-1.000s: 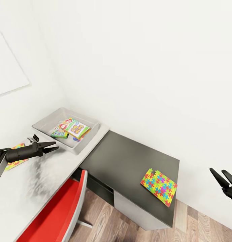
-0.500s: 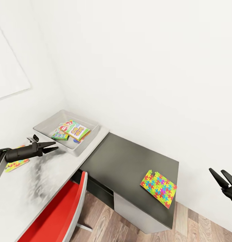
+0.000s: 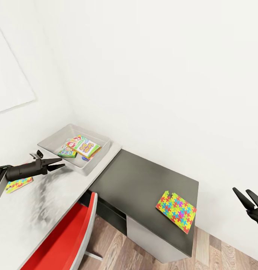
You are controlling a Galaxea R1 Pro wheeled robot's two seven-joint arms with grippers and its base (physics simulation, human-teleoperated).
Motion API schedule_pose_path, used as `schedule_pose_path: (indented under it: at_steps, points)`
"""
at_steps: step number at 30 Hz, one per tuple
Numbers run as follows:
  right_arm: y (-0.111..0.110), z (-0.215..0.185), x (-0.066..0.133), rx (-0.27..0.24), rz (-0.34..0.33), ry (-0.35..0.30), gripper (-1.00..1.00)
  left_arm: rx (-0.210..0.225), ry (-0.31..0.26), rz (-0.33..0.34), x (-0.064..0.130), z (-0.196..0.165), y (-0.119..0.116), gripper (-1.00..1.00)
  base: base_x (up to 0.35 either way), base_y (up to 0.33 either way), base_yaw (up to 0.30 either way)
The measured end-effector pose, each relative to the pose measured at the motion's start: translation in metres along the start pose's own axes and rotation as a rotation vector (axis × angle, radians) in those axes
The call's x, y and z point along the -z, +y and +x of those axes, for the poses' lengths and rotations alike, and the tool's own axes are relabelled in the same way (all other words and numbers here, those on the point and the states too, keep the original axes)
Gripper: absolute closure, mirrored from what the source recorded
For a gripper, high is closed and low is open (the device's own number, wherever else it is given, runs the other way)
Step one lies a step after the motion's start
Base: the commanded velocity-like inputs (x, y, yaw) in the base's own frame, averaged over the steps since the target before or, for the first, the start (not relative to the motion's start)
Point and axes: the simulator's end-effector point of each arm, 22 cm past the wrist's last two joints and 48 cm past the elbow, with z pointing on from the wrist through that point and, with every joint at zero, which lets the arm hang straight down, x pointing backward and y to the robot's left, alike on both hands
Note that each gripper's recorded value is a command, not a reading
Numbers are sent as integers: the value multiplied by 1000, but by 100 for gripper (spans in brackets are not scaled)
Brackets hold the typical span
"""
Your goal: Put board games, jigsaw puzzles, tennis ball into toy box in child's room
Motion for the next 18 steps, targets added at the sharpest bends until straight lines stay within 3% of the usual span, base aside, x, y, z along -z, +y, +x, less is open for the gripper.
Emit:
schedule_pose_path:
  at_steps: [18]
  points:
    - [7,-3,0,5,-15,-7,-100,-15,-5,5,2,-4,-9,-100,0,0,-3]
